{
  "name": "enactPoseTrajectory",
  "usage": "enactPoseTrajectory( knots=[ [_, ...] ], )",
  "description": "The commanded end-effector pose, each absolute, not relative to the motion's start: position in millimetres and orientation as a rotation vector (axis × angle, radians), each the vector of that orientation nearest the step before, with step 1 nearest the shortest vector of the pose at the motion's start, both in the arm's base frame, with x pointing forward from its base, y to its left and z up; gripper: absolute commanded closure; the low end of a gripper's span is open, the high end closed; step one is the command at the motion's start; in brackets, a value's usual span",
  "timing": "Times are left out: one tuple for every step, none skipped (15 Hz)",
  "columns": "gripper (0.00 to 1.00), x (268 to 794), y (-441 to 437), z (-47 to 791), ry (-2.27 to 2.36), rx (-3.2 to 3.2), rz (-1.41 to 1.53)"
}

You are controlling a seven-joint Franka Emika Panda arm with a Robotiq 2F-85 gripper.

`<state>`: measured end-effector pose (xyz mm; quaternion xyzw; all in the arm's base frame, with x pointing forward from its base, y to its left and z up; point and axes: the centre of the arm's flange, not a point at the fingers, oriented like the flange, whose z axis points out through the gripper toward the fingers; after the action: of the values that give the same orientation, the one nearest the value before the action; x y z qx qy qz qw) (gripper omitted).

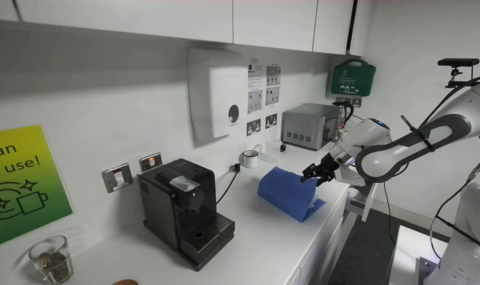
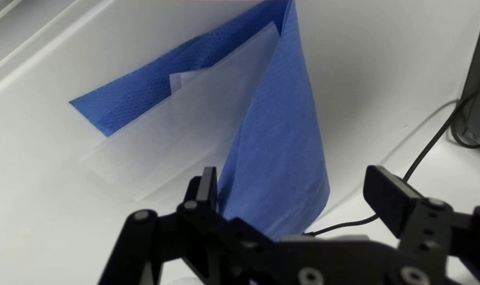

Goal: Unfold the blue placemat, place the white napkins on the mat then fold the mat in half

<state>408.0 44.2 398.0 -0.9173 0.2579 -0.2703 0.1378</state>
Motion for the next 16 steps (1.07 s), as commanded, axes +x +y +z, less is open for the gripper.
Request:
enactPoseTrajectory(
  knots=[
    [0.00, 385, 48, 398, 0.796, -2.736, -0.830],
    [0.00, 382, 52, 399, 0.788, -2.772, -0.846],
    [0.00, 381, 56, 398, 0.789, -2.807, -0.864],
    [0.00, 377, 62, 399, 0.772, -2.846, -0.875],
    [0.00, 378, 68, 397, 0.769, -2.882, -0.895],
    [0.00, 372, 75, 401, 0.744, -2.910, -0.900],
    [0.00, 371, 81, 400, 0.734, -2.936, -0.911],
    [0.00, 368, 87, 403, 0.716, -2.956, -0.918],
    [0.00, 365, 94, 404, 0.705, -2.973, -0.927],
    [0.00, 362, 98, 406, 0.693, -2.989, -0.935],
    [0.00, 360, 102, 407, 0.686, -3.004, -0.942],
    [0.00, 356, 106, 408, 0.683, -3.025, -0.952],
    [0.00, 353, 109, 409, 0.677, -3.043, -0.963],
    [0.00, 350, 112, 410, 0.667, -3.061, -0.969],
    [0.00, 346, 115, 411, 0.658, -3.077, -0.984],
    [0.00, 343, 117, 412, 0.651, -3.091, -0.993]
  ],
)
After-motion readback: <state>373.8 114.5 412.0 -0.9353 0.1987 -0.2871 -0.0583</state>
